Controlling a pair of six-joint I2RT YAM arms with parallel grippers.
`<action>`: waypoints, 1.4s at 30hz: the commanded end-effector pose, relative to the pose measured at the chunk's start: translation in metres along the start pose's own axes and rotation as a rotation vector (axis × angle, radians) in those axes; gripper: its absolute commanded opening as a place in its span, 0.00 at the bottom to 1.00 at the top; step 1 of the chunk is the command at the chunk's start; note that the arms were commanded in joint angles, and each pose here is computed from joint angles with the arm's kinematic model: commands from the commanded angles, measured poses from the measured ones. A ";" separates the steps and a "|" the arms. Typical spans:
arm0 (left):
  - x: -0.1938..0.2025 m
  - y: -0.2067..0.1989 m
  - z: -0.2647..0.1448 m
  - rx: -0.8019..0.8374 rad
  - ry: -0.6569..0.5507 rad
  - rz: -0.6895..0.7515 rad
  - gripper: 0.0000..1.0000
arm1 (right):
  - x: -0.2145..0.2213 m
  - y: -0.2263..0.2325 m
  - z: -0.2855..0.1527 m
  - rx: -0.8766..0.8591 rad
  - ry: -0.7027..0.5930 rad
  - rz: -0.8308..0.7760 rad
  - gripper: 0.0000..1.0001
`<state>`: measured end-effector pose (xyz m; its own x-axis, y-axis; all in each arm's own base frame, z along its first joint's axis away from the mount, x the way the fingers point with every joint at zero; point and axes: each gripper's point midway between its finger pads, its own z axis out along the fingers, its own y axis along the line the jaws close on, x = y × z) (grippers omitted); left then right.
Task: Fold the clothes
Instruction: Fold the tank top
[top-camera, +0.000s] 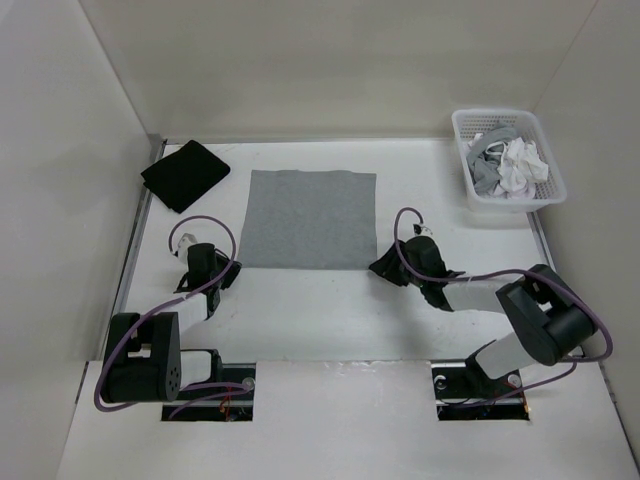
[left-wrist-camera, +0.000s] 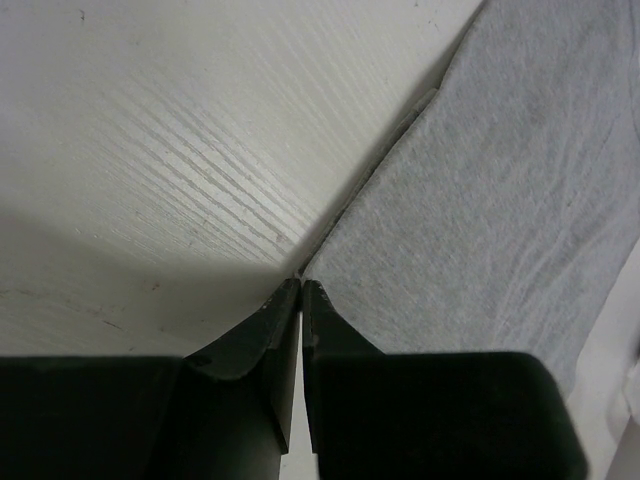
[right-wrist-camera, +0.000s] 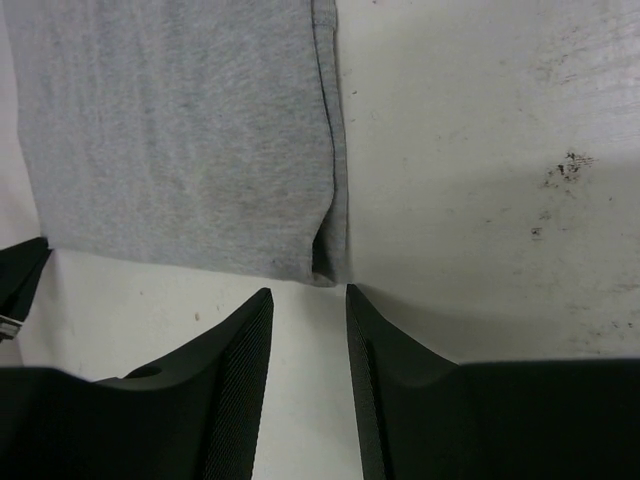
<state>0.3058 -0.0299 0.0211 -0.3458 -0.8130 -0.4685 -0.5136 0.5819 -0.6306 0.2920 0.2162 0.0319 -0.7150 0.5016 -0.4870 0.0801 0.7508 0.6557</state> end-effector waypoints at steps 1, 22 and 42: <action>-0.002 -0.005 0.001 0.023 -0.008 0.018 0.03 | -0.013 0.012 0.004 -0.054 -0.038 0.045 0.38; -0.022 -0.074 -0.047 0.267 -0.035 -0.023 0.00 | -0.042 0.040 -0.043 -0.065 -0.203 -0.083 0.01; -0.097 -0.184 -0.226 0.570 -0.299 0.067 0.00 | -0.121 0.148 -0.271 -0.197 -0.540 -0.311 0.02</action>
<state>0.2296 -0.0635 0.3623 -0.0320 -0.7940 -0.6071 0.1464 0.5972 -0.7887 0.1753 0.1553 0.3703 -0.2721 0.5778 -0.7694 -0.3306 0.6948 0.6387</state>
